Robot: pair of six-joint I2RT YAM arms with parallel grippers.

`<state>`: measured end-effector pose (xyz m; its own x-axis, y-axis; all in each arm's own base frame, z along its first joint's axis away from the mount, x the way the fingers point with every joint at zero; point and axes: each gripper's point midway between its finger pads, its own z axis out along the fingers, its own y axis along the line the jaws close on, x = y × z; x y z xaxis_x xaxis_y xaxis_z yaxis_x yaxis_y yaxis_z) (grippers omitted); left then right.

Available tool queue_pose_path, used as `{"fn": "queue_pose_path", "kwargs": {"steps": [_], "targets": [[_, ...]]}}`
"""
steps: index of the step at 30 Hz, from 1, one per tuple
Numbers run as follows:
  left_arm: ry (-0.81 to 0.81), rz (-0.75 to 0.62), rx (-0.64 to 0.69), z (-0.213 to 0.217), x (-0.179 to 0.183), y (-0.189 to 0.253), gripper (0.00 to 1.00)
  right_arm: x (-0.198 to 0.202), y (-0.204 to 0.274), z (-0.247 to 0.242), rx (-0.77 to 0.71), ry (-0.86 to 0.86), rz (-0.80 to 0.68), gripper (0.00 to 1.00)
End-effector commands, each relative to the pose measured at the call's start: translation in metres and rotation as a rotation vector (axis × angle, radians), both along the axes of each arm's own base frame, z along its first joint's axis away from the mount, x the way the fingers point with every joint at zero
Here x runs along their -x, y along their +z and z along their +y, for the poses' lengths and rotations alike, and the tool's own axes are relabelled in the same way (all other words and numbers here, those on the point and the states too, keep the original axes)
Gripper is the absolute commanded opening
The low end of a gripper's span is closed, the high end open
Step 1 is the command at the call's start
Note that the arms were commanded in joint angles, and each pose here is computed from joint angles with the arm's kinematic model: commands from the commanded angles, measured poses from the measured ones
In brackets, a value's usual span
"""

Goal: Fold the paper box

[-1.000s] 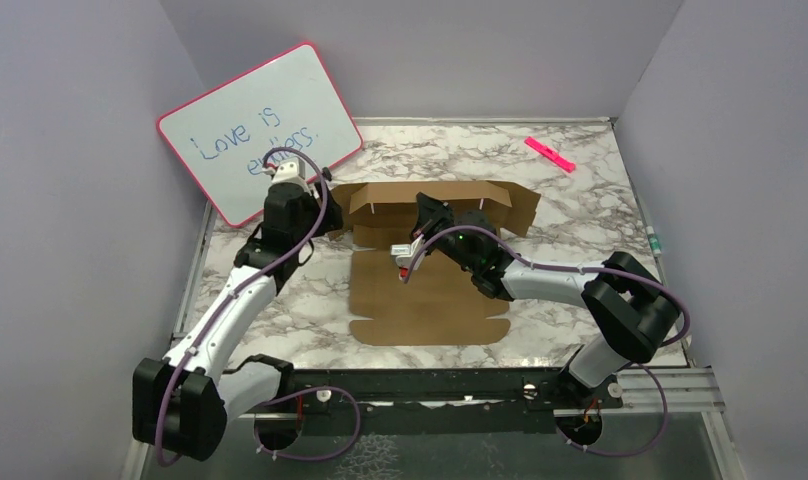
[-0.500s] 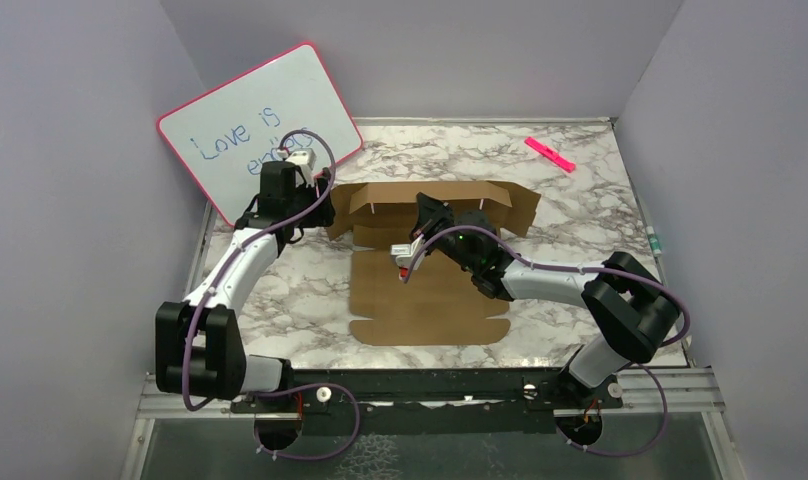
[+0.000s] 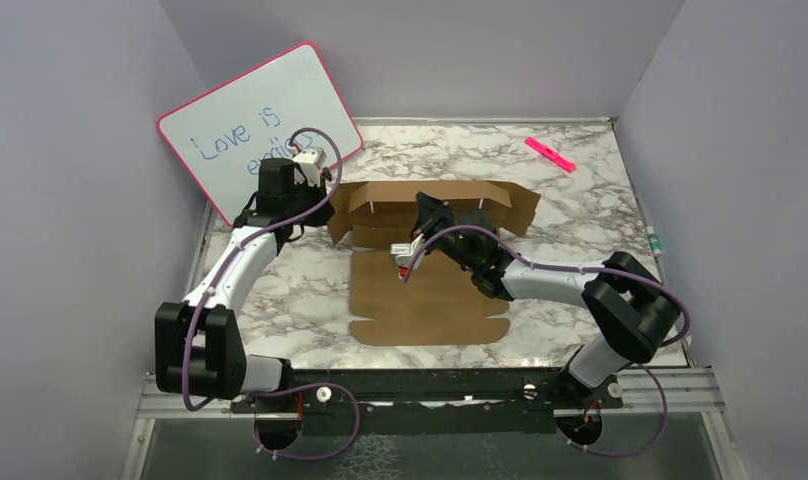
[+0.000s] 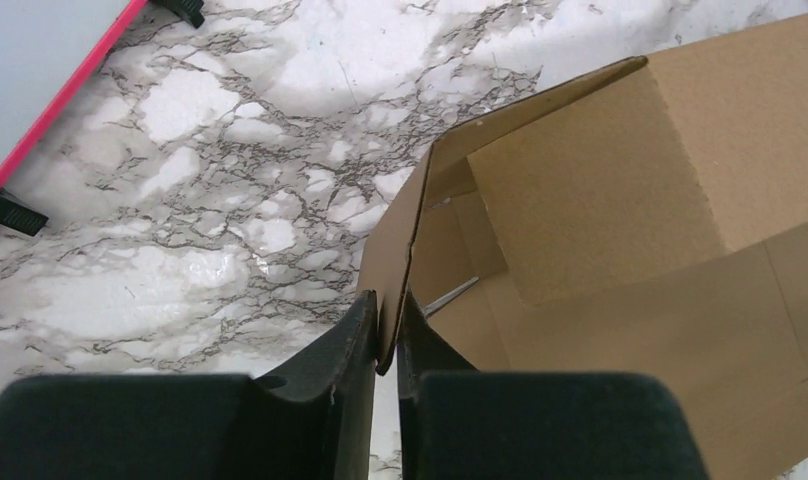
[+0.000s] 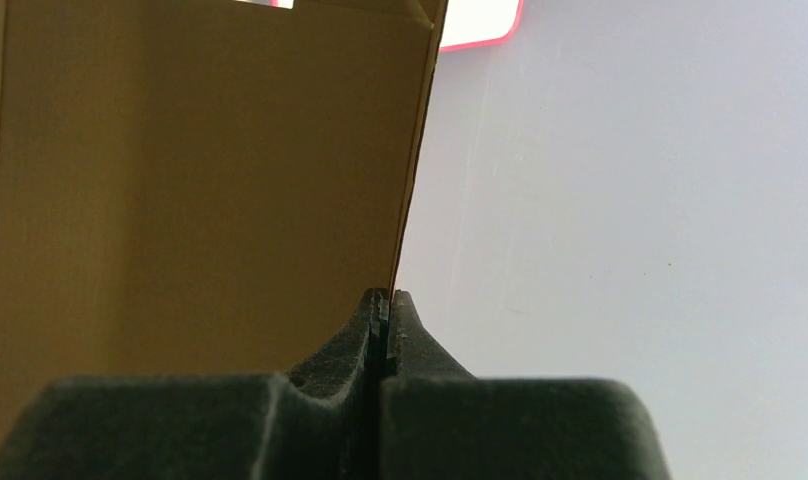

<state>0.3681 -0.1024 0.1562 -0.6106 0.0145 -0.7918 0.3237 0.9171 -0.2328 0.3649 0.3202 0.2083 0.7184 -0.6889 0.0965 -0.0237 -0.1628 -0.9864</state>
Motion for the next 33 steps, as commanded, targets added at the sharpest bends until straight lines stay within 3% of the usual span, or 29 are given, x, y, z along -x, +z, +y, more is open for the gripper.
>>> {"fn": "queue_pose_path", "kwargs": {"steps": [1,7,23,33], "targets": [[-0.041,-0.049,0.061,-0.010,0.012,0.020,0.10,-0.001,0.012,0.005,-0.029,-0.003,-0.023,0.01],[-0.034,-0.032,0.134,-0.022,0.028,0.027,0.04,-0.006,0.011,0.005,-0.030,-0.024,-0.034,0.01],[0.036,0.065,0.316,-0.075,0.055,0.028,0.04,-0.009,0.019,0.005,-0.058,-0.032,-0.111,0.01],[0.079,-0.020,0.258,-0.068,0.035,0.046,0.04,-0.008,0.022,0.001,-0.082,-0.048,-0.122,0.01]]}}
